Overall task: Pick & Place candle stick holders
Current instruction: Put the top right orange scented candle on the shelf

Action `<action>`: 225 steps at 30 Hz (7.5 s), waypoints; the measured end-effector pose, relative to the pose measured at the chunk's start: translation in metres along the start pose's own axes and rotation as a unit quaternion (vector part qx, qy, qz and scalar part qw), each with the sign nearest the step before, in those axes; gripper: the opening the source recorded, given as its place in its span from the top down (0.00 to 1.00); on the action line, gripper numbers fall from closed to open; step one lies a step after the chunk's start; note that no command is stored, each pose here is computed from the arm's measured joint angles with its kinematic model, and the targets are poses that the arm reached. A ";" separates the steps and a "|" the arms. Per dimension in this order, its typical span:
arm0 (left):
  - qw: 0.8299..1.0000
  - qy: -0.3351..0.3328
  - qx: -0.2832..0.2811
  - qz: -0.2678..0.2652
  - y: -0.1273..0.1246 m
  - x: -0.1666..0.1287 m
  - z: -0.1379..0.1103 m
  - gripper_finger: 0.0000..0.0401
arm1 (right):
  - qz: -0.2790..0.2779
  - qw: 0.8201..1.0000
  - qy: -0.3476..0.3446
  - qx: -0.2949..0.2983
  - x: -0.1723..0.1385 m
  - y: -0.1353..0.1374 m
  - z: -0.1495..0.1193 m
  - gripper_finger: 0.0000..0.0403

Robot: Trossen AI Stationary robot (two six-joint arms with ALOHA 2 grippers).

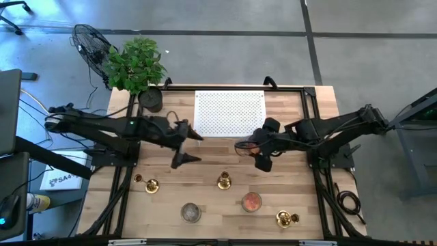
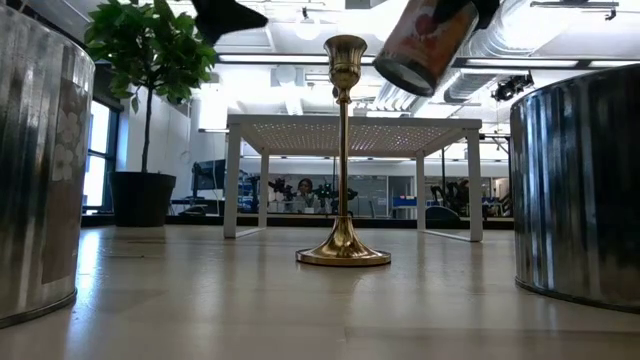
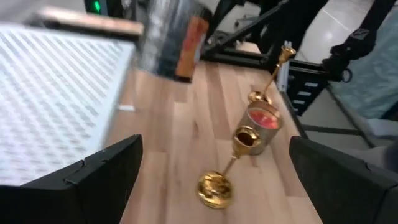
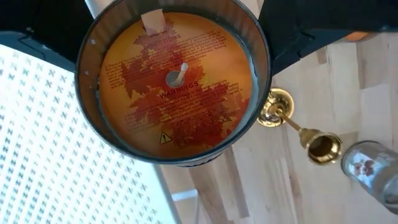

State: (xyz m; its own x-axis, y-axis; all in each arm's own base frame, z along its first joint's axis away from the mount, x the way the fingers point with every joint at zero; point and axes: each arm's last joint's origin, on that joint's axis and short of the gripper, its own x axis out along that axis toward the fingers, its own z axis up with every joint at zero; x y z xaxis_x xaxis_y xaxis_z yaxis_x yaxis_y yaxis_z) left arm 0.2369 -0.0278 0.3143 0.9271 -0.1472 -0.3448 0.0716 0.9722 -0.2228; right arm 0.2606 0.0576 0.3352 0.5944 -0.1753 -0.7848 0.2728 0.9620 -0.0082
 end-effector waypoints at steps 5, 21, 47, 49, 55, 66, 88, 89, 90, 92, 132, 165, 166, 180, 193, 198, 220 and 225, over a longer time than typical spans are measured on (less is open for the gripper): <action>0.999 -0.008 -0.026 -0.017 -0.001 0.013 0.003 0.00 | 0.012 1.000 -0.017 -0.014 -0.002 0.006 0.001 0.16; 0.996 -0.091 0.009 0.019 -0.001 0.015 0.017 0.00 | 0.054 0.994 -0.089 -0.027 -0.005 0.016 0.014 0.16; 0.993 -0.107 0.050 0.017 0.000 0.055 0.020 0.00 | 0.083 0.989 -0.116 -0.036 0.022 0.014 0.034 0.16; 0.994 -0.095 0.050 0.020 0.001 0.056 0.017 0.00 | 0.084 0.988 -0.121 -0.043 0.021 0.014 0.035 0.16; 0.995 -0.082 0.050 0.022 0.002 0.065 0.012 0.00 | 0.085 0.987 -0.127 -0.043 0.022 0.012 0.037 0.16; 0.996 -0.066 0.053 0.010 0.003 0.084 0.009 0.00 | 0.100 0.985 -0.137 -0.039 0.025 0.010 0.042 0.16; 0.994 -0.069 0.059 0.054 0.006 0.091 0.007 0.11 | 0.099 0.986 -0.128 -0.041 0.025 0.009 0.040 0.16; 0.994 -0.070 0.060 0.054 0.006 0.091 0.007 0.11 | 0.099 0.986 -0.129 -0.041 0.025 0.009 0.041 0.16; 0.994 -0.070 0.060 0.055 0.006 0.091 0.007 0.11 | 0.099 0.986 -0.129 -0.041 0.025 0.009 0.041 0.16; 0.994 -0.070 0.061 0.059 0.006 0.091 0.007 0.11 | 0.099 0.986 -0.129 -0.042 0.025 0.009 0.041 0.16; 0.925 -0.130 0.078 0.348 0.054 0.057 0.034 0.11 | -0.002 0.986 -0.167 -0.015 -0.058 0.011 -0.002 0.11; 0.847 -0.113 -0.081 0.514 0.159 0.086 -0.002 0.11 | 0.004 0.984 -0.176 -0.037 -0.063 0.036 -0.015 0.11; 0.846 -0.111 -0.082 0.515 0.159 0.086 -0.003 0.11 | 0.004 0.984 -0.176 -0.037 -0.063 0.036 -0.015 0.11; 0.856 -0.091 -0.102 0.499 0.157 0.087 -0.007 0.11 | 0.004 0.984 -0.176 -0.038 -0.063 0.036 -0.015 0.11; 0.855 -0.074 -0.065 0.510 0.140 0.095 -0.011 0.11 | 0.002 0.984 -0.176 -0.039 -0.063 0.036 -0.015 0.11; 0.855 -0.074 -0.062 0.510 0.138 0.095 -0.012 0.11 | -0.005 0.984 -0.176 -0.039 -0.062 0.035 -0.015 0.11; 0.860 -0.071 -0.061 0.502 0.138 0.096 -0.012 0.11 | -0.026 0.987 -0.158 -0.032 -0.018 -0.058 0.031 0.13; 0.877 -0.088 -0.063 0.469 0.136 0.098 -0.008 0.11 | -0.019 0.989 -0.145 -0.016 0.003 -0.081 0.027 0.13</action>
State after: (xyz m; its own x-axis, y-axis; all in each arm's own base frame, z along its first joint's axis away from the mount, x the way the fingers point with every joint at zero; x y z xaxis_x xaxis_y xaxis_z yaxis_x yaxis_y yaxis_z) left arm 0.3346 0.0890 0.2426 0.5998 0.7467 -0.2876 -0.7832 0.6214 -0.0201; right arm 0.2606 -0.0267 0.3498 0.7777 -0.2602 -0.5723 0.2786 0.9587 -0.0573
